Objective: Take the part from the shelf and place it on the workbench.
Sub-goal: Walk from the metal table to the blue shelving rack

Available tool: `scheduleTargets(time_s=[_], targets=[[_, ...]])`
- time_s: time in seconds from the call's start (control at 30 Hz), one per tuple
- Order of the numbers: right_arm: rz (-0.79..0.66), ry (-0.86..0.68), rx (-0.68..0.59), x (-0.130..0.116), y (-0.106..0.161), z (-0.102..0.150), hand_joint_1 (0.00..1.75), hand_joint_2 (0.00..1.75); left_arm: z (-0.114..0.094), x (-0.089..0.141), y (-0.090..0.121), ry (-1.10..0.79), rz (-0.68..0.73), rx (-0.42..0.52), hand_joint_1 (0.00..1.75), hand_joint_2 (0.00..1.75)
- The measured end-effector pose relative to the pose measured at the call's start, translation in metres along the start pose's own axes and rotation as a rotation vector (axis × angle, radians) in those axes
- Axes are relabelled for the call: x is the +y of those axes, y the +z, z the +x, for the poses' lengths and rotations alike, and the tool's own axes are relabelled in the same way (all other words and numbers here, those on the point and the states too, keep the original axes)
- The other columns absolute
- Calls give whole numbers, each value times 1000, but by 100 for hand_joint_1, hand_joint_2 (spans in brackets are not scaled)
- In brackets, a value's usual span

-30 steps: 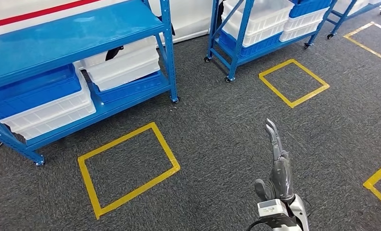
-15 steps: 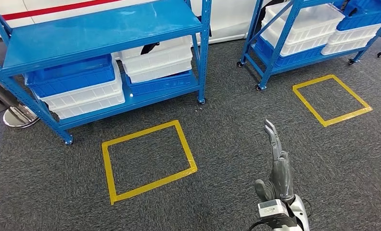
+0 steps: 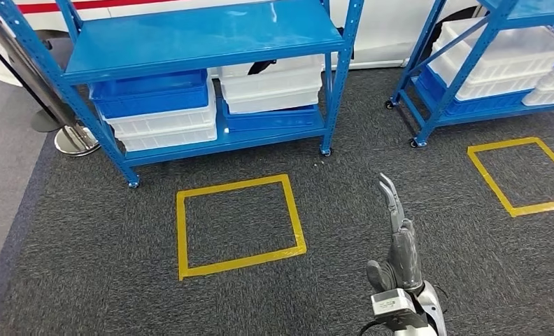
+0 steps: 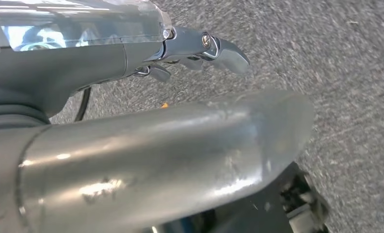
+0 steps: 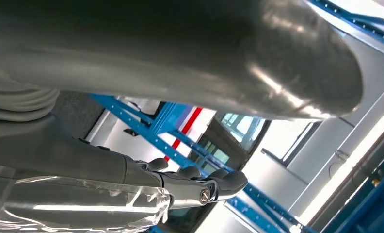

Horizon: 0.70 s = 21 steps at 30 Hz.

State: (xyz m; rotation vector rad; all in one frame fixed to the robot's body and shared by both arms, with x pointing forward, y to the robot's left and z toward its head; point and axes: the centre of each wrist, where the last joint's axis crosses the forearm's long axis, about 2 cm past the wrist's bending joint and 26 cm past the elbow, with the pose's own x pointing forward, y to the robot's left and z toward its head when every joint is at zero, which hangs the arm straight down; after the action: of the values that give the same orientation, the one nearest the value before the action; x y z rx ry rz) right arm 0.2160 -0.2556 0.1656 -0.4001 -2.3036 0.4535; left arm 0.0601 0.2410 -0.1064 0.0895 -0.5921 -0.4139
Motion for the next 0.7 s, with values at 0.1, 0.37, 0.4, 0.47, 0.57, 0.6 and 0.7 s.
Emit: scheduleTargets(time_s=[0.1, 0.37, 0.4, 0.47, 0.57, 0.6, 0.7], targets=[[0, 0, -3, 0, -1, 0, 0, 0, 0, 0, 0, 0, 1, -1, 0, 0], [7, 0, 6, 1, 2, -1, 0, 0, 4, 0, -2, -1, -1, -8, 0, 0], [7, 0, 6, 1, 2, -1, 0, 0, 4, 0, -2, -1, -1, -9, 0, 0], [7, 0, 6, 1, 2, -1, 0, 0, 4, -1, -2, -1, -3, -9, 0, 0], [6, -2, 5, 1, 1, -1, 0, 0, 2, -2, -1, 0, -5, -5, 0, 0], [6, -3, 6, 1, 0, -1, 0, 0, 2, -2, -1, 0, -5, -5, 0, 0], [12, -4, 19, 1, 2, -1, 0, 0, 4, -1, -2, 0, -3, -10, 0, 0]])
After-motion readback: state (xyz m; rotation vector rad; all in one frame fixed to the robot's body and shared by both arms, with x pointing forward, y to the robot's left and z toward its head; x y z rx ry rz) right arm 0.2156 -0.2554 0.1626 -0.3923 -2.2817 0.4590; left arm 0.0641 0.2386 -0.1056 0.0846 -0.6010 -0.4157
